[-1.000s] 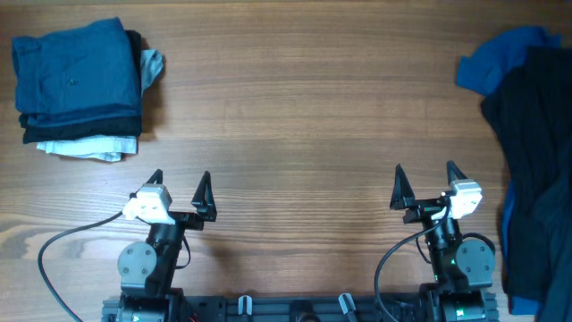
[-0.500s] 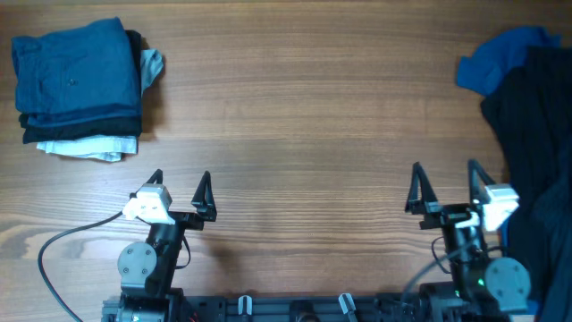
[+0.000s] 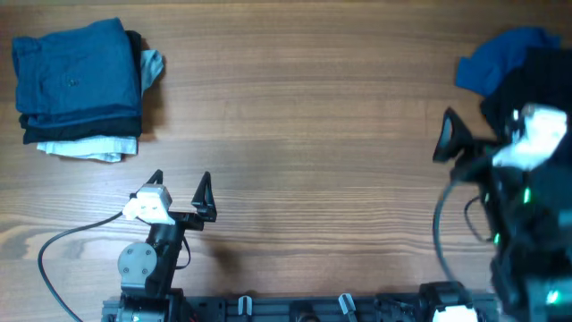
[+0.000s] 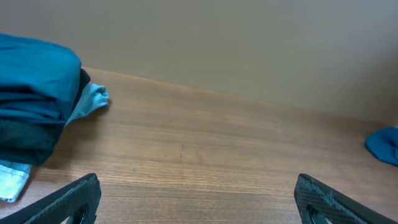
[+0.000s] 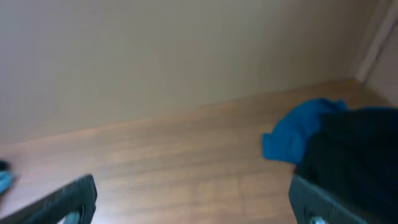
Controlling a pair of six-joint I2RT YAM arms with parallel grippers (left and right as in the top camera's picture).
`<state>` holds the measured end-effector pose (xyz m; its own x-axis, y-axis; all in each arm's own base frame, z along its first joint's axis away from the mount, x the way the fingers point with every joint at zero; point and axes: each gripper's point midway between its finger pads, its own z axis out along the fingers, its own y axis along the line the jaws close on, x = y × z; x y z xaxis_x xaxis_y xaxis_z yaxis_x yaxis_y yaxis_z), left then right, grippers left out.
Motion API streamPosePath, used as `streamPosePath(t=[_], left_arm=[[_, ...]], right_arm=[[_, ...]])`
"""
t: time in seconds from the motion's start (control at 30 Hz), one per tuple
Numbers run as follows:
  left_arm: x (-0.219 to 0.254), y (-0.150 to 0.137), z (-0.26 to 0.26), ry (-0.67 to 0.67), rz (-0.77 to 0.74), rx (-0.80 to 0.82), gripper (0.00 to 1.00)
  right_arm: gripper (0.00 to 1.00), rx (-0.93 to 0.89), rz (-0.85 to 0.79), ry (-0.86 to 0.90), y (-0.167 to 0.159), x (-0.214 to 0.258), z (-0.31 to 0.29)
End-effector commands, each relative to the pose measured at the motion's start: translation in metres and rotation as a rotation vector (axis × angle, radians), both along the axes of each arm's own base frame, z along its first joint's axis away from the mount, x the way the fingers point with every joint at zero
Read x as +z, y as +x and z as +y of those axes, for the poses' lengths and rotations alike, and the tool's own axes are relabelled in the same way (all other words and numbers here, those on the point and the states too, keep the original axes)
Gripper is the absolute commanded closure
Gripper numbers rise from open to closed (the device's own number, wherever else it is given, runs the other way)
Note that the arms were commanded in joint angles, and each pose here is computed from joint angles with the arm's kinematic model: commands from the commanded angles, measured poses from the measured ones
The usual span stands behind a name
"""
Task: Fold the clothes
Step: 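Reach the right gripper into the right clothes pile and grasp a dark shirt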
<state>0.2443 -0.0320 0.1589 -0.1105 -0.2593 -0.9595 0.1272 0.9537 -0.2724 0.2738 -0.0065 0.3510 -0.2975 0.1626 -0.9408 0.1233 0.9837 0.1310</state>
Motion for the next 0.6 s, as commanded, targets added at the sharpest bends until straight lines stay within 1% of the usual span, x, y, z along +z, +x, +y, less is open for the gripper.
streamPosePath(t=[0.0, 0.1, 0.2, 0.33, 0.47, 0.5, 0.53, 0.57], left_arm=[[-0.004, 0.000, 0.003, 0.017, 0.006, 0.013, 0.00], [-0.004, 0.000, 0.003, 0.017, 0.006, 0.012, 0.00], [-0.004, 0.000, 0.003, 0.017, 0.006, 0.012, 0.00], [-0.004, 0.000, 0.003, 0.017, 0.006, 0.012, 0.00], [-0.004, 0.000, 0.003, 0.017, 0.006, 0.012, 0.00], [-0.004, 0.000, 0.003, 0.017, 0.006, 0.012, 0.00], [-0.004, 0.000, 0.003, 0.017, 0.006, 0.013, 0.00], [-0.004, 0.000, 0.003, 0.017, 0.006, 0.012, 0.00]], right_arm=[[0.00, -0.110, 0.159, -0.080, 0.028, 0.003, -0.030], [0.00, -0.202, 0.319, -0.069, 0.046, -0.018, -0.062], [0.00, -0.274, 0.494, -0.005, 0.067, -0.067, -0.102], [0.00, -0.359, 0.700, 0.077, 0.075, -0.139, -0.149], [0.00, -0.402, 0.807, 0.089, 0.077, -0.181, -0.176], [0.01, -0.427, 0.822, 0.086, 0.076, -0.188, -0.185], [0.13, -0.455, 0.834, 0.093, 0.075, -0.196, -0.196], [0.19, -0.477, 0.841, 0.114, 0.074, -0.205, -0.207]])
